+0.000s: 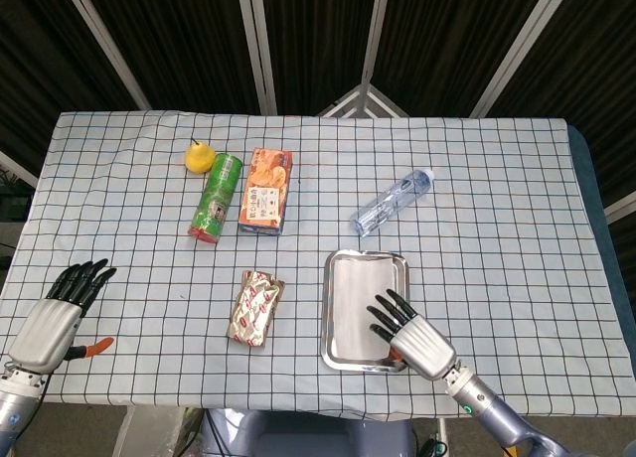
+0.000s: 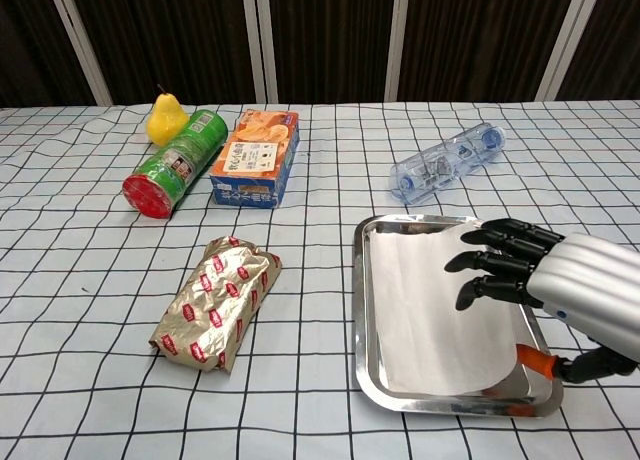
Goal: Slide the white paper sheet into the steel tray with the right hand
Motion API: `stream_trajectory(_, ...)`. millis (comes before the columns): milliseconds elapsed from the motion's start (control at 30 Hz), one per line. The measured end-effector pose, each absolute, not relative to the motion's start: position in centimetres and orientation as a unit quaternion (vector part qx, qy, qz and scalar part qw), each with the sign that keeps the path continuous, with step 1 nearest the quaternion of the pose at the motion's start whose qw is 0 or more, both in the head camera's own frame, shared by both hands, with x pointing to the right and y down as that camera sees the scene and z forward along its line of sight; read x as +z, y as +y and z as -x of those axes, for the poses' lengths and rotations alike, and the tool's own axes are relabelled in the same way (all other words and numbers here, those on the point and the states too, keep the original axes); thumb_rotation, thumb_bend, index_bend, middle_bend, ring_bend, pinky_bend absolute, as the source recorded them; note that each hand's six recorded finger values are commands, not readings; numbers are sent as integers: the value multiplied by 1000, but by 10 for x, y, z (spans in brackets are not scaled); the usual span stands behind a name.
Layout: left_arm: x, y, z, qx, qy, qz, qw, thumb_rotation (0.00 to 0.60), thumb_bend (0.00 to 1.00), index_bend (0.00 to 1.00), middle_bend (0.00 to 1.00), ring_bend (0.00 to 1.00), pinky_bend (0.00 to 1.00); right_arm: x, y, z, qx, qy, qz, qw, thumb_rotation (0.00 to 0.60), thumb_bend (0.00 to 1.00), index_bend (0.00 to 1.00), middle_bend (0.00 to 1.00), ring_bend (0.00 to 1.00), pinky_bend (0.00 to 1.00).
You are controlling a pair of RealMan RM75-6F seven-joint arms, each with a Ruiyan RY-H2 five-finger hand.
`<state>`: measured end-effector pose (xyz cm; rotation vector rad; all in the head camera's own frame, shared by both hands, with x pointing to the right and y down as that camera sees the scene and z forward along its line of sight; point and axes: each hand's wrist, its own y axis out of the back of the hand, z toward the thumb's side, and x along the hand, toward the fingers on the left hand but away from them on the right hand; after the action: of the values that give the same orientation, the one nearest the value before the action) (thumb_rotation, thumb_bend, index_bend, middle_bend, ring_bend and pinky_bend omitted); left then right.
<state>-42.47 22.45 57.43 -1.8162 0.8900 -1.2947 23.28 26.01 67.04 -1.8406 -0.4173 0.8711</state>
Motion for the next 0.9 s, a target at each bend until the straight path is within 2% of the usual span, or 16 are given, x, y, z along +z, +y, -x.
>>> stream_trajectory(133, 574, 224, 425, -502, 346, 706, 361, 600, 6, 0, 0, 0, 0, 668, 263, -230, 360, -173, 763, 508, 600, 382, 150, 76, 0, 0)
stream_trajectory(333, 574, 224, 425, -502, 346, 706, 361, 600, 6, 0, 0, 0, 0, 662, 266, -231, 362, -174, 758, 514, 600, 272, 8, 1, 0, 0)
stream_trajectory(700, 574, 224, 425, -502, 347, 706, 360, 600, 6, 0, 0, 0, 0, 643, 263, -239, 371, -186, 733, 539, 600, 245, 0, 0, 0, 0)
stream_trajectory(900, 574, 224, 425, -502, 347, 706, 360, 600, 6, 0, 0, 0, 0, 627, 254, -259, 390, -187, 707, 559, 600, 244, 0, 0, 0, 0)
